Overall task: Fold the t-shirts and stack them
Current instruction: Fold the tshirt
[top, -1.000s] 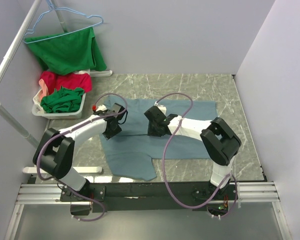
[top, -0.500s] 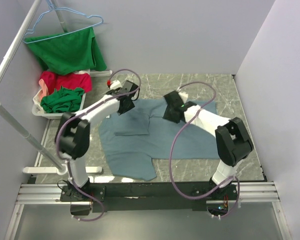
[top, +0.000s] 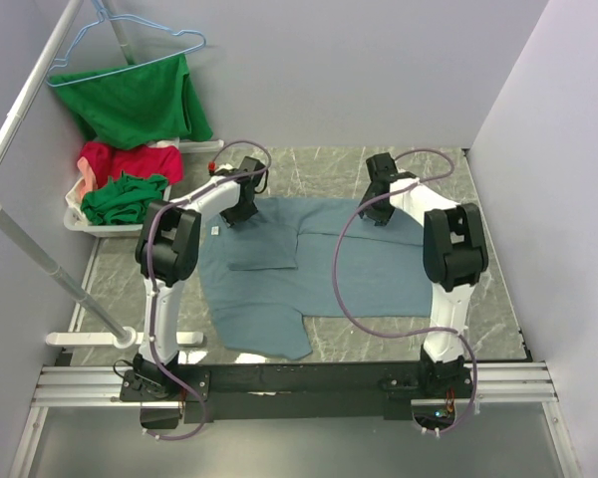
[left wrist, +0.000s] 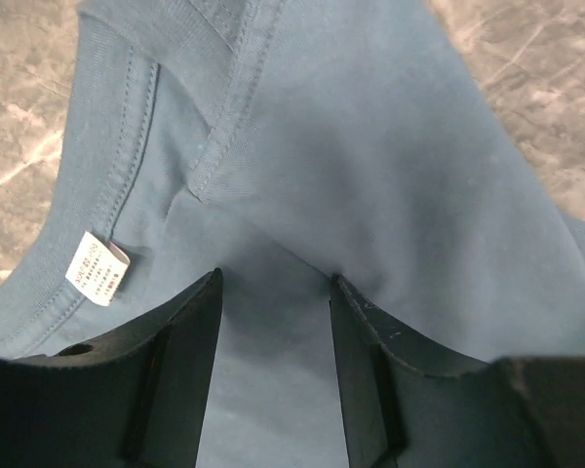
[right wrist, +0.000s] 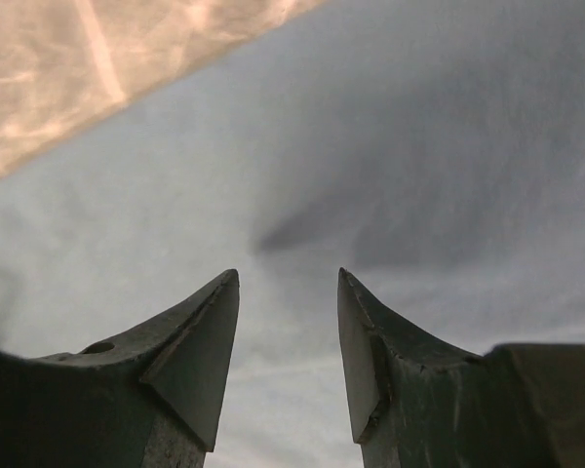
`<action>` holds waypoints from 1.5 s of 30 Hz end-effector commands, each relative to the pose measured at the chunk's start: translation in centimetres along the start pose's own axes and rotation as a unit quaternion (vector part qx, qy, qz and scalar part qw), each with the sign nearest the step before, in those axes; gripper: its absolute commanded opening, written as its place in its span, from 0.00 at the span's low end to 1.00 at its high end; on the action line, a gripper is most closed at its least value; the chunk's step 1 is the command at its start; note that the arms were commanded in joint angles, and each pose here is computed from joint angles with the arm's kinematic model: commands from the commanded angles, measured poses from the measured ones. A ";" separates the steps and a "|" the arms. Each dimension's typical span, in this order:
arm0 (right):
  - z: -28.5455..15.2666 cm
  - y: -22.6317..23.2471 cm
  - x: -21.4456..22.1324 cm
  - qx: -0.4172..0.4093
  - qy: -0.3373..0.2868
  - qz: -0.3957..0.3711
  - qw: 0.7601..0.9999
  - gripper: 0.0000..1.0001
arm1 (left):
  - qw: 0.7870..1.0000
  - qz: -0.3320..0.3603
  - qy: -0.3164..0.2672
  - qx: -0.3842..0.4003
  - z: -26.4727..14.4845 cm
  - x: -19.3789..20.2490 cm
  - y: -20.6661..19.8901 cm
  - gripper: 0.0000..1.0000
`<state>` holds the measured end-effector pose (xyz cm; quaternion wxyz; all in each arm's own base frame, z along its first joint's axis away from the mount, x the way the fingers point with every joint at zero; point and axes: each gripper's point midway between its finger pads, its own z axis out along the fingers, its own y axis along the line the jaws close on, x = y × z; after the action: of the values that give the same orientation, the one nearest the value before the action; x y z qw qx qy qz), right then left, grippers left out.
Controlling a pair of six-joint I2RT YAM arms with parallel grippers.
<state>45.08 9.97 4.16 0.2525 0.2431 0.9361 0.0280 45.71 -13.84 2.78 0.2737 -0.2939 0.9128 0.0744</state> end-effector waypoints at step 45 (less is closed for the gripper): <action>0.1 0.2 -17.6 -0.131 -0.099 0.060 0.985 0.54 | 0.925 -0.028 -0.054 0.375 1.8 -14.7 -11.2 0.67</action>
<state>57.01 2.09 3.42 0.2562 0.2938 0.9108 0.1362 63.02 -13.88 4.84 0.3635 -0.2396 0.8697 -0.2327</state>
